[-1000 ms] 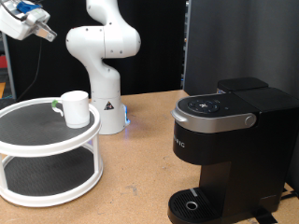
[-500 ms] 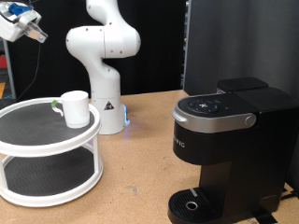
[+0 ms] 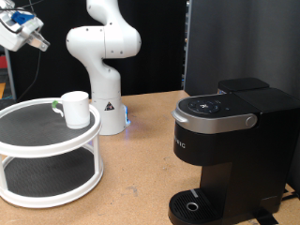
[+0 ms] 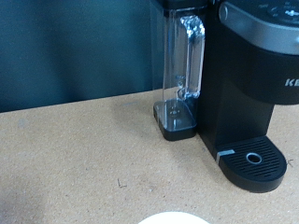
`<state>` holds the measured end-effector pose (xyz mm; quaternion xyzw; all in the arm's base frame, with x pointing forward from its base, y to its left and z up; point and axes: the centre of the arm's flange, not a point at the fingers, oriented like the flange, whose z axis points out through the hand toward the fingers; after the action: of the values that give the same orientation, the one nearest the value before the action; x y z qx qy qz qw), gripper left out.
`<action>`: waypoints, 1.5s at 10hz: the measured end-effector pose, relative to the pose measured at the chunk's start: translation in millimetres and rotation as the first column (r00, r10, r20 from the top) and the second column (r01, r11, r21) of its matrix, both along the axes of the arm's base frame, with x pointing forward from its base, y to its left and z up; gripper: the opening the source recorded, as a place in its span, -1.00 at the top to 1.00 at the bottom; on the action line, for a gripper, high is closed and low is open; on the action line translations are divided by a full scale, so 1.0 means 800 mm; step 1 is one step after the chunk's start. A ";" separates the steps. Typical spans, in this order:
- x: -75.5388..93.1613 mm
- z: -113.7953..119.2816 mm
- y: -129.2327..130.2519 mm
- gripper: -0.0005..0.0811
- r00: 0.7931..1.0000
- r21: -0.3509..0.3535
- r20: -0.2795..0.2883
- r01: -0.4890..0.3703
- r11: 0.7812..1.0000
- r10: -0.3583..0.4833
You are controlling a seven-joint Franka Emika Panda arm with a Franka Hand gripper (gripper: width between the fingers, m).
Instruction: Make a cup of coffee with the keurig machine
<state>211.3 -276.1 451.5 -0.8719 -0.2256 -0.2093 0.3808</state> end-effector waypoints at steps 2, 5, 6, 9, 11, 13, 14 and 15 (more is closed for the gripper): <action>-0.001 -0.018 -0.001 0.97 1.000 -0.017 0.005 -0.016 1.000 0.016; -0.003 -0.045 0.000 0.97 1.000 -0.039 0.019 -0.020 0.999 0.021; -0.003 -0.054 0.000 0.97 1.000 -0.042 0.020 -0.014 0.999 0.015; -0.002 -0.082 0.003 0.97 1.000 -0.050 0.017 -0.003 0.999 0.004; -0.001 -0.101 0.005 0.97 1.000 -0.062 0.015 0.013 0.998 -0.012; -0.001 -0.117 0.008 0.97 0.999 -0.075 0.018 0.031 0.997 -0.029; -0.001 -0.123 0.009 0.97 0.999 -0.079 0.018 0.043 0.996 -0.041; 0.000 -0.128 0.009 0.73 0.998 -0.084 0.018 0.055 0.995 -0.053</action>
<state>210.9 -268.5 348.9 -0.8913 -0.2136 -0.2169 0.3360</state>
